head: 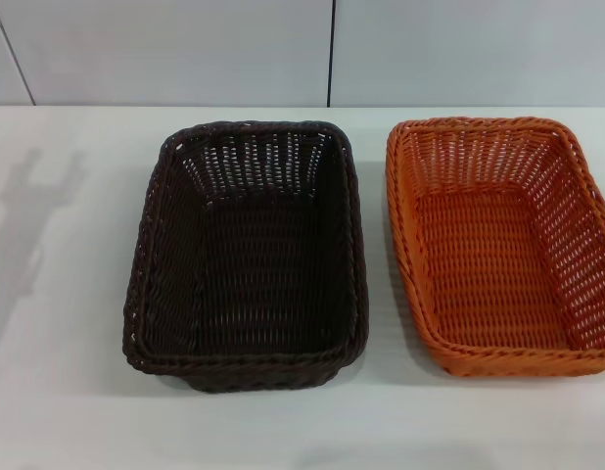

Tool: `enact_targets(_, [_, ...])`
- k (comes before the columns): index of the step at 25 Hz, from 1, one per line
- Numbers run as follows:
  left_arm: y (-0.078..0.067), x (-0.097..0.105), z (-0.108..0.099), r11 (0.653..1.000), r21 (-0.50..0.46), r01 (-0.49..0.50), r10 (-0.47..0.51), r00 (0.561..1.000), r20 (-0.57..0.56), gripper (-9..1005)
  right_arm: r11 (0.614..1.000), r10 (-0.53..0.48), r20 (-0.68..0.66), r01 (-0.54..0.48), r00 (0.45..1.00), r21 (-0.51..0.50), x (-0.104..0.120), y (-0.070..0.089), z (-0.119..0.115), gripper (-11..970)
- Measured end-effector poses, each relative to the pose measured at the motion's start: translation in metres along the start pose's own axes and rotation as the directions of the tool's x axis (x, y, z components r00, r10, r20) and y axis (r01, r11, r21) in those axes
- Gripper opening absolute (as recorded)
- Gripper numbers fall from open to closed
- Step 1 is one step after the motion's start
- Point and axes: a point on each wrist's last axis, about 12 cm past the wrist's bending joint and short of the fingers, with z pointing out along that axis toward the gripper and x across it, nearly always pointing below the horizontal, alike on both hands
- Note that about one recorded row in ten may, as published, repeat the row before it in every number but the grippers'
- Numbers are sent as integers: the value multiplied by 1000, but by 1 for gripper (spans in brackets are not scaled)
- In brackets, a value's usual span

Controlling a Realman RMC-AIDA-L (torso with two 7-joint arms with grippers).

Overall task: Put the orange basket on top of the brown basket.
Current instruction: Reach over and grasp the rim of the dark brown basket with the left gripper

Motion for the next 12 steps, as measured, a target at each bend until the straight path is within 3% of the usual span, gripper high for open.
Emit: enact_targets(12, [1, 0, 0, 1000, -7, 1, -1, 1000, -1, 841, 1000, 6, -3, -6, 1000, -6, 1, 3, 1, 579])
